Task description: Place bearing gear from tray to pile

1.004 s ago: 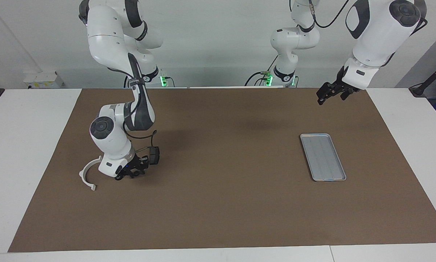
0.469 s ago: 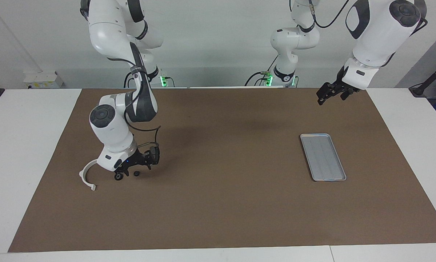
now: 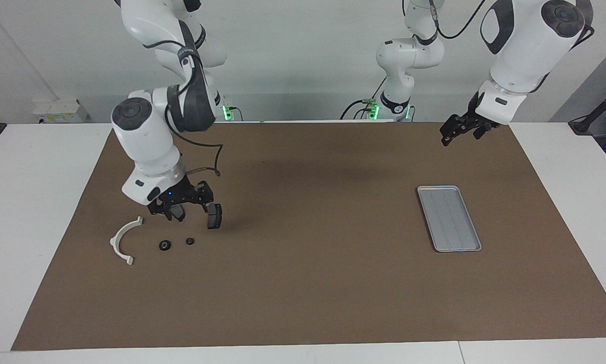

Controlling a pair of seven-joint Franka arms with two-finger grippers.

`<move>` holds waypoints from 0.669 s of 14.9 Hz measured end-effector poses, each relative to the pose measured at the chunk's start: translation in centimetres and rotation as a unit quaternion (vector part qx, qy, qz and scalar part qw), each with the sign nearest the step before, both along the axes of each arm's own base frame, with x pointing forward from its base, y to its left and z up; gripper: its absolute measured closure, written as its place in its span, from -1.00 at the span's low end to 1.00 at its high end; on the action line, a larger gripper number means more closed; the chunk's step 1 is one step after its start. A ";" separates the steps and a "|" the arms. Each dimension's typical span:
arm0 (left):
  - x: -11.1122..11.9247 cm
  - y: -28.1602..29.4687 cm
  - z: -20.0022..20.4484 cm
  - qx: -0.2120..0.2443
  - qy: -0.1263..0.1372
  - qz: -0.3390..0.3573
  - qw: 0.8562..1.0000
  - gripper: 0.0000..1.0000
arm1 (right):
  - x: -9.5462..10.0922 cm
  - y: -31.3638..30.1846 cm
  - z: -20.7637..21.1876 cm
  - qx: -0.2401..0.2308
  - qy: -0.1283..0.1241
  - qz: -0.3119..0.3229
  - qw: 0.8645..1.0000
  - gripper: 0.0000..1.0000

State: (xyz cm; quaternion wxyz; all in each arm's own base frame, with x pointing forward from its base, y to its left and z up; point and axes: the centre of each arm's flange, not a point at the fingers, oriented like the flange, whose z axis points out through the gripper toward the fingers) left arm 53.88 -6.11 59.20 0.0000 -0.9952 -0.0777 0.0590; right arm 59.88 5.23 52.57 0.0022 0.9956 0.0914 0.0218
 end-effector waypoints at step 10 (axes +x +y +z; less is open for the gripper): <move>0.0 0.0 0.0 0.000 0.000 0.000 1.000 -1.00 | -4.8 -4.8 7.8 -0.010 0.033 -0.040 0.999 -1.00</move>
